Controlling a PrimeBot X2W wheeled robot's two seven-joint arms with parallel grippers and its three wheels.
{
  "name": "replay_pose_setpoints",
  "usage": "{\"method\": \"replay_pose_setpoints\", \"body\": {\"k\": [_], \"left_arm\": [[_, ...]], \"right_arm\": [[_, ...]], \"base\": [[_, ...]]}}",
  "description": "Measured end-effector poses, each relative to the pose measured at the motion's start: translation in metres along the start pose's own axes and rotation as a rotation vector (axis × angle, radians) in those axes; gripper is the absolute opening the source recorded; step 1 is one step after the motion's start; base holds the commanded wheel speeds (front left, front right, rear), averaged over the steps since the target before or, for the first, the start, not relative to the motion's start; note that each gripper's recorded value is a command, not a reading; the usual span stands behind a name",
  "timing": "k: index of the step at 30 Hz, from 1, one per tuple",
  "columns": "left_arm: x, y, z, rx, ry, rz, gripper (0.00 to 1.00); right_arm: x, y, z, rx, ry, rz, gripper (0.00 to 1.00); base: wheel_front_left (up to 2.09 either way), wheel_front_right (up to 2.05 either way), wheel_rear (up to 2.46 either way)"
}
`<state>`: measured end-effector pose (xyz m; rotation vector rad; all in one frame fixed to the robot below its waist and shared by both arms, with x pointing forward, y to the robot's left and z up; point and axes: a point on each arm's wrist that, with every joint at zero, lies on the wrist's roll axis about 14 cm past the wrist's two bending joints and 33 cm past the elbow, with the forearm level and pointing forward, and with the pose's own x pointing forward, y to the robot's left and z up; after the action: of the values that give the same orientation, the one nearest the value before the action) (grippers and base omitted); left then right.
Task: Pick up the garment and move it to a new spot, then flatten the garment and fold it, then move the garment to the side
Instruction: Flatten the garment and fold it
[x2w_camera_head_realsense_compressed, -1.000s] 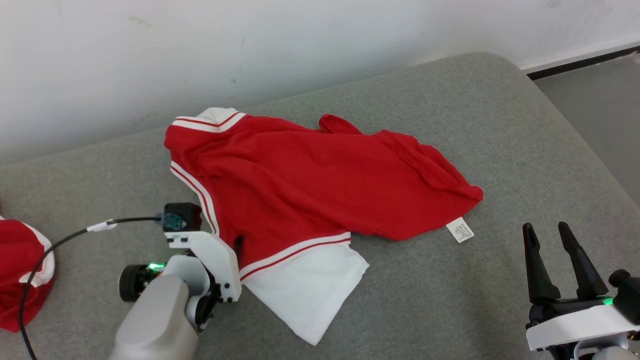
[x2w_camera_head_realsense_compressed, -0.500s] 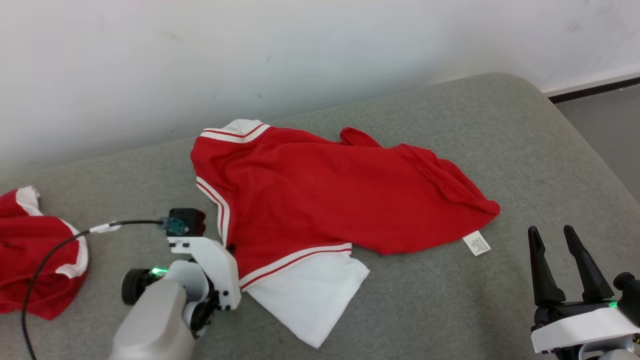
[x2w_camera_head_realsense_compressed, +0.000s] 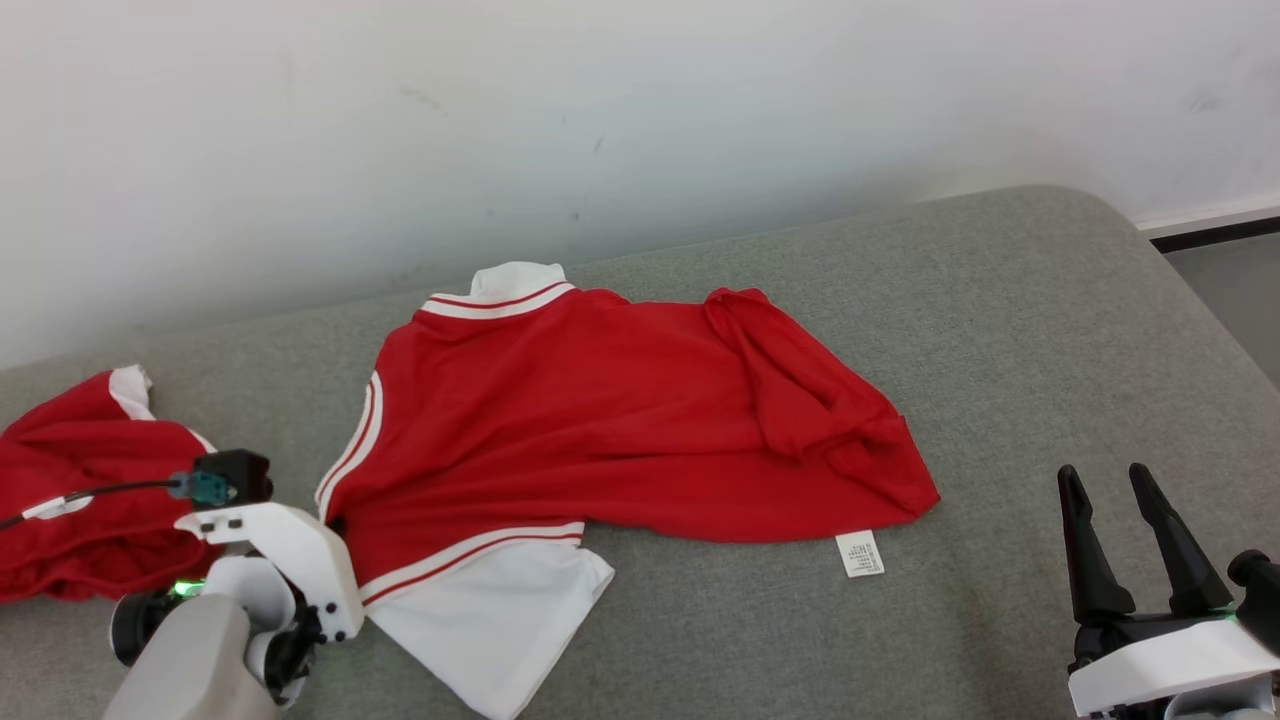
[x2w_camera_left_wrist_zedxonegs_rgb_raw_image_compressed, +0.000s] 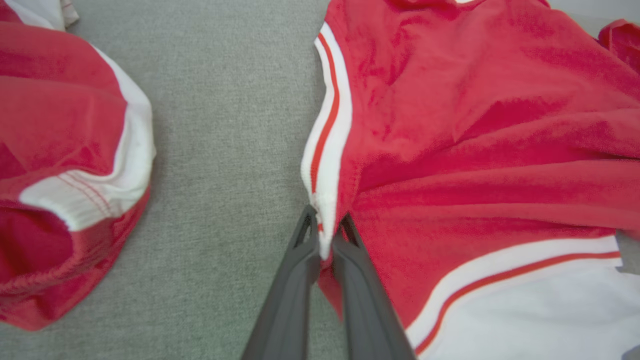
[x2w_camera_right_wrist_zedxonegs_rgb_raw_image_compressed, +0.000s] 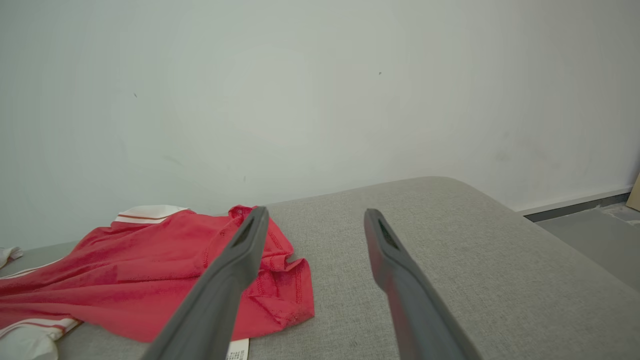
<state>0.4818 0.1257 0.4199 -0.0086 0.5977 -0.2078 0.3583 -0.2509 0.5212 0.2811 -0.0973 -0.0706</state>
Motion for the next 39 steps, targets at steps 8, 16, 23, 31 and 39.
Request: {"method": "replay_pose_setpoints", "body": {"k": [8, 16, 23, 31, 39], "left_arm": [[-0.006, -0.001, 0.016, -0.038, -0.130, -0.019, 1.00], [-0.036, 0.005, 0.059, -0.035, -0.399, -0.020, 1.00], [-0.083, 0.011, 0.068, -0.085, -0.640, 0.030, 1.00], [-0.124, 0.004, 0.040, -0.139, -0.703, 0.072, 1.00], [-0.136, -0.010, 0.023, -0.175, -0.704, 0.062, 1.00]], "right_arm": [[-0.004, 0.002, -0.004, -0.001, 0.018, 0.005, 1.00], [-0.006, 0.013, -0.004, 0.001, 0.018, 0.040, 1.00], [-0.003, 0.031, 0.003, -0.001, -0.023, 0.094, 1.00], [-0.004, 0.041, 0.007, -0.032, -0.060, 0.123, 1.00], [-0.007, 0.042, -0.002, -0.052, -0.040, 0.118, 1.00]], "base": [[0.00, 0.00, 0.00], [0.00, 0.00, 0.00], [0.00, 0.00, 0.00], [0.00, 0.00, 0.00], [0.00, 0.00, 0.00]]}}
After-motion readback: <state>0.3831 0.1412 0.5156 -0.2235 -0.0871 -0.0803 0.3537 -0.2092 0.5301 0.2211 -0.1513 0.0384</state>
